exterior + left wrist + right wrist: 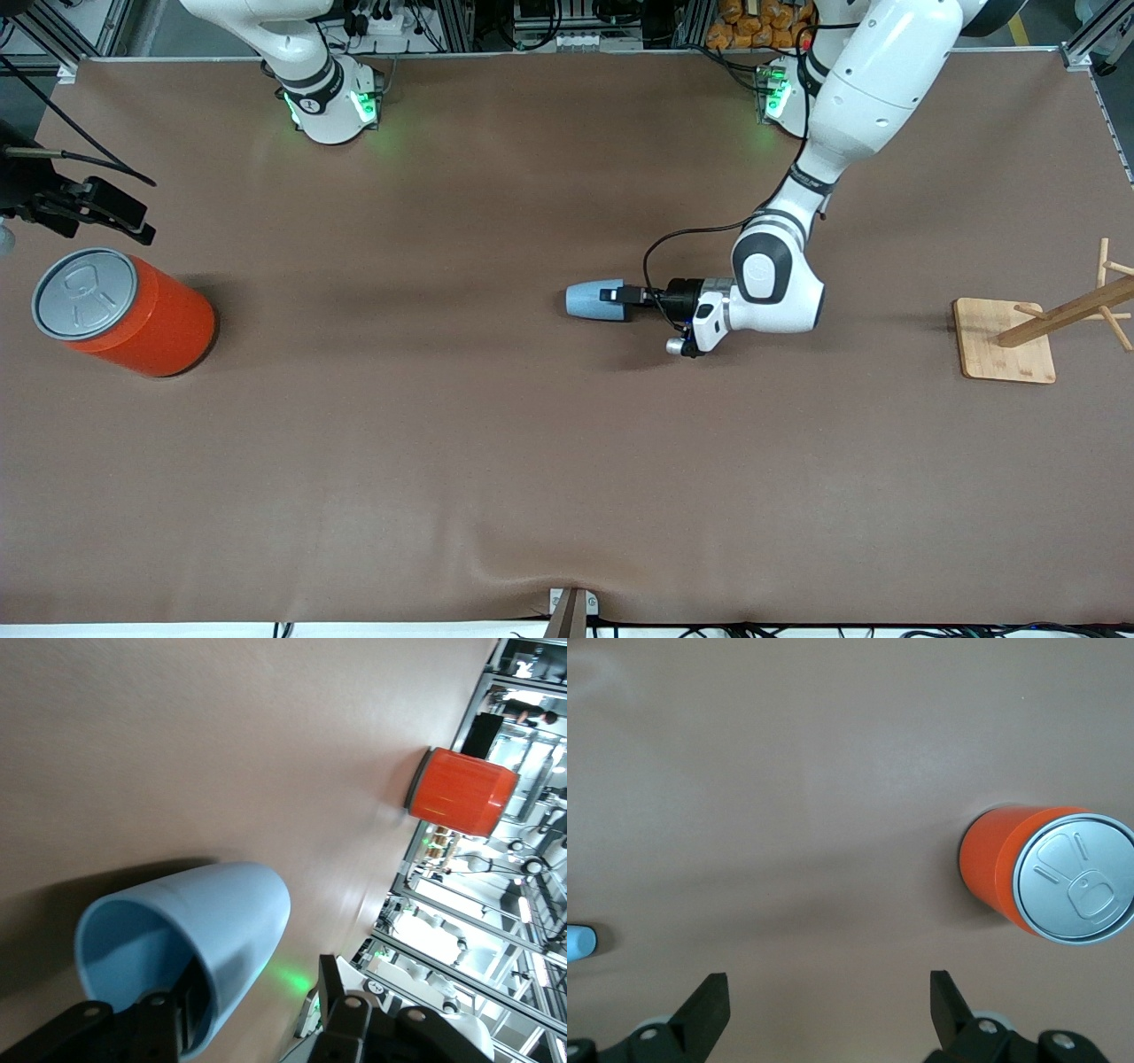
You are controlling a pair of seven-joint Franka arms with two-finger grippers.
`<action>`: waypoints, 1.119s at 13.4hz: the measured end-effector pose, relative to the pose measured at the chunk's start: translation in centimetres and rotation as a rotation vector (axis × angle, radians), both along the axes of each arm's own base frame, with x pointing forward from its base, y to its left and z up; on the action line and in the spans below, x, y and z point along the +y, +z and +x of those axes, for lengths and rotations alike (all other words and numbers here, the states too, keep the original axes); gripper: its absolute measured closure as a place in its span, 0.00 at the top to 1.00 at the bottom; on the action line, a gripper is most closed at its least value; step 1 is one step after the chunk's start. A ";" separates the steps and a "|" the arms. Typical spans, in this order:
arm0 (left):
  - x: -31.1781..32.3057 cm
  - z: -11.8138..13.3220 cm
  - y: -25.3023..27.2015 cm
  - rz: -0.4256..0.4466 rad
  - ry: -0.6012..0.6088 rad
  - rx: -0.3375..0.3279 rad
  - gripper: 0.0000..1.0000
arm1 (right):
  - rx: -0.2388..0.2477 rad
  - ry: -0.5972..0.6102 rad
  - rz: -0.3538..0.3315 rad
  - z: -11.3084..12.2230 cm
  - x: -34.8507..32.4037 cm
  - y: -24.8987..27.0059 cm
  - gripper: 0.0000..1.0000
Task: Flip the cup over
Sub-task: 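Hold the cup with the left gripper while the right gripper withdraws, then carry the cup with the left gripper toward the wooden stand, turning it upright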
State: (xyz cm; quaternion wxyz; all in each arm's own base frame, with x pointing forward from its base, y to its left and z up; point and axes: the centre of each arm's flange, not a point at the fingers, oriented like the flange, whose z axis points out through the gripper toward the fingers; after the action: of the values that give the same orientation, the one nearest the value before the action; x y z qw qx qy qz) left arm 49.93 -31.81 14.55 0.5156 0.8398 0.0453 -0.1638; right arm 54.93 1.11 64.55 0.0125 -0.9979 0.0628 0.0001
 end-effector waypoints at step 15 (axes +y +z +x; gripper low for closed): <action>7.7 9.1 20.4 0.225 0.156 -0.060 0.05 | -0.036 0.011 0.002 0.1 0.6 1.8 1.00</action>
State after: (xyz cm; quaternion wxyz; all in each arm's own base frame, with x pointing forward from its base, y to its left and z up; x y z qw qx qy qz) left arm 59.07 -24.14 34.97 0.4306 0.8907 0.1131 -0.0920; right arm 55.00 1.73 66.36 0.0147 -0.9981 0.0570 -0.0175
